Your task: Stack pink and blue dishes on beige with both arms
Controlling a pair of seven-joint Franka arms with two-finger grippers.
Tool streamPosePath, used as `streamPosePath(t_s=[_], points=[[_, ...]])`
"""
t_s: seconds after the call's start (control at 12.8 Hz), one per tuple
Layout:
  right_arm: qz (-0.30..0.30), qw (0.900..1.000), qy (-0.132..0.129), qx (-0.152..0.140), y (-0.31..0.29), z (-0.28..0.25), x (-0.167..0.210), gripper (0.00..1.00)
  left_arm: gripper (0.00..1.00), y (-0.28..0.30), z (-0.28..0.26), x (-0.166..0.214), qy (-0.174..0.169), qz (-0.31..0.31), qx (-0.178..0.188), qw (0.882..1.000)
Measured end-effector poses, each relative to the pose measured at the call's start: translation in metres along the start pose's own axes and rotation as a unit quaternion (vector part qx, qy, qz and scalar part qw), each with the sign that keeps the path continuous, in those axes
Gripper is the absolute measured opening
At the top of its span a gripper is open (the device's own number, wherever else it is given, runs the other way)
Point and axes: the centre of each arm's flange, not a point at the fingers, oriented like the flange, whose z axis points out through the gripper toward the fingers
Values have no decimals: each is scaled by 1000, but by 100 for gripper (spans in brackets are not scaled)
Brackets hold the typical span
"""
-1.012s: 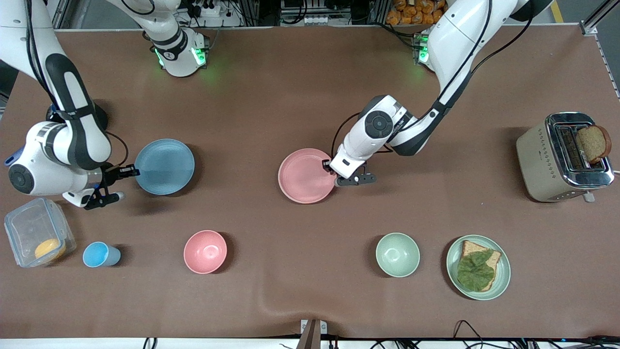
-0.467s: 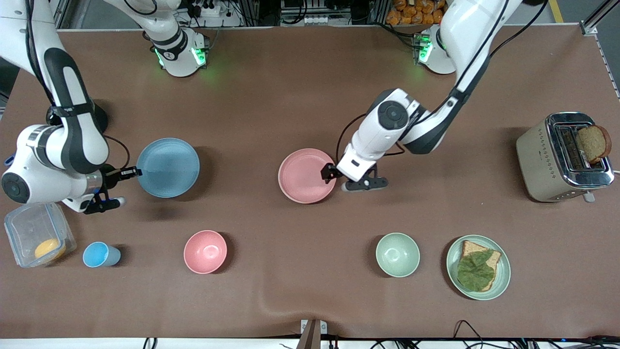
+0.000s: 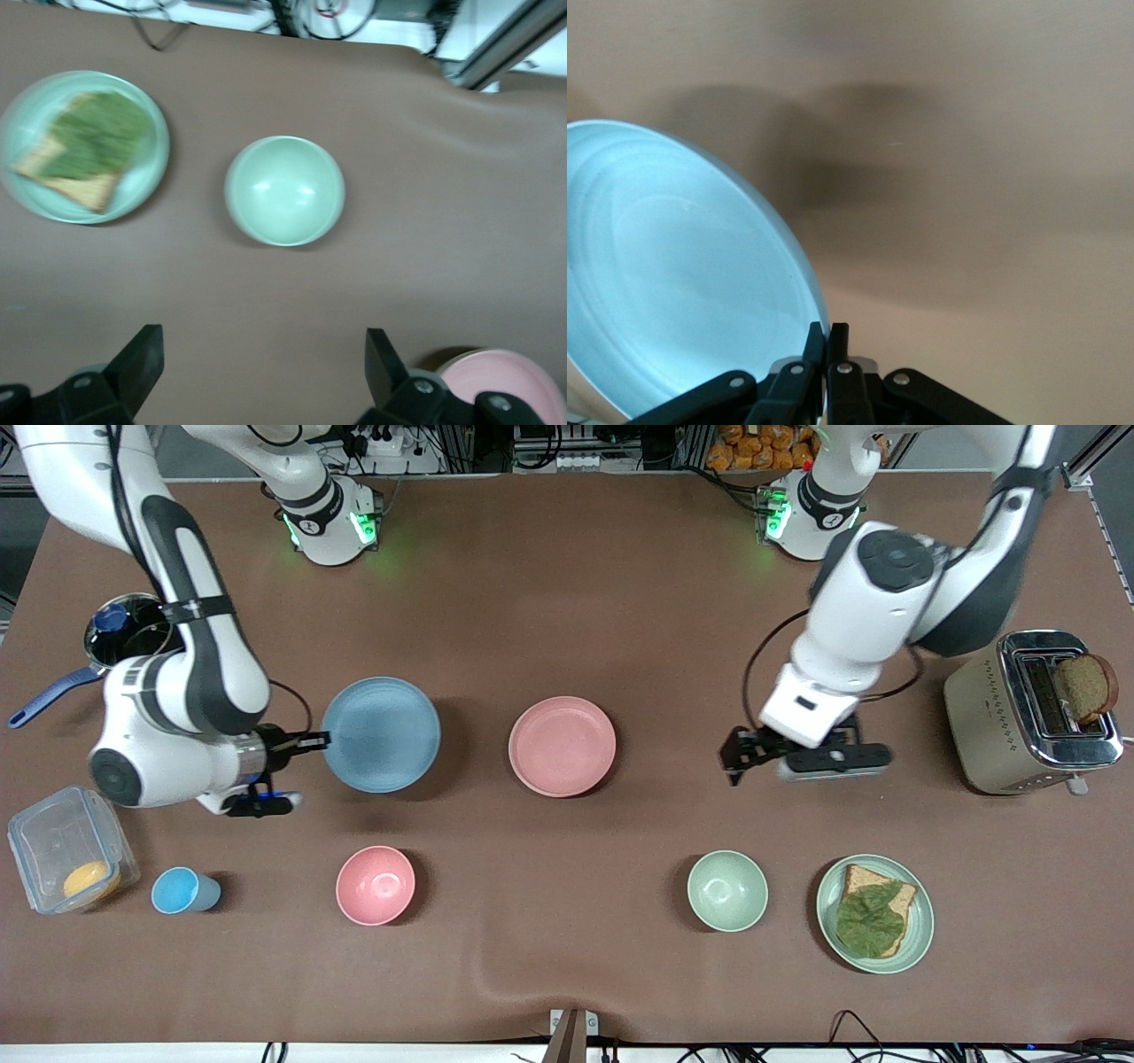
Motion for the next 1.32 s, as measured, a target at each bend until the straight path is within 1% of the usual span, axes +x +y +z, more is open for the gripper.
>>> streamPosePath(t_s=[0.23, 0.31, 0.54, 0.86, 1.09, 1.32], points=[[26, 1000, -11, -2, -71, 27, 3, 3, 100, -23, -65, 24, -25, 8, 31, 999], [34, 999, -12, -2, -96, 38, 6, 3, 100, -30, -78, 29, -30, 3, 35, 999], [50, 999, -3, 15, -155, 75, 16, 3, 100, -51, -100, 39, -35, -15, 43, 998], [52, 998, 16, 35, -188, 113, 29, 3, 100, -72, -112, 44, -42, -31, 51, 997], [50, 998, 12, 44, -203, 129, 29, 3, 100, -74, -118, 43, -45, -27, 53, 997], [48, 998, 8, 45, -208, 135, 27, 3, 100, -81, -118, 45, -46, -28, 55, 997]])
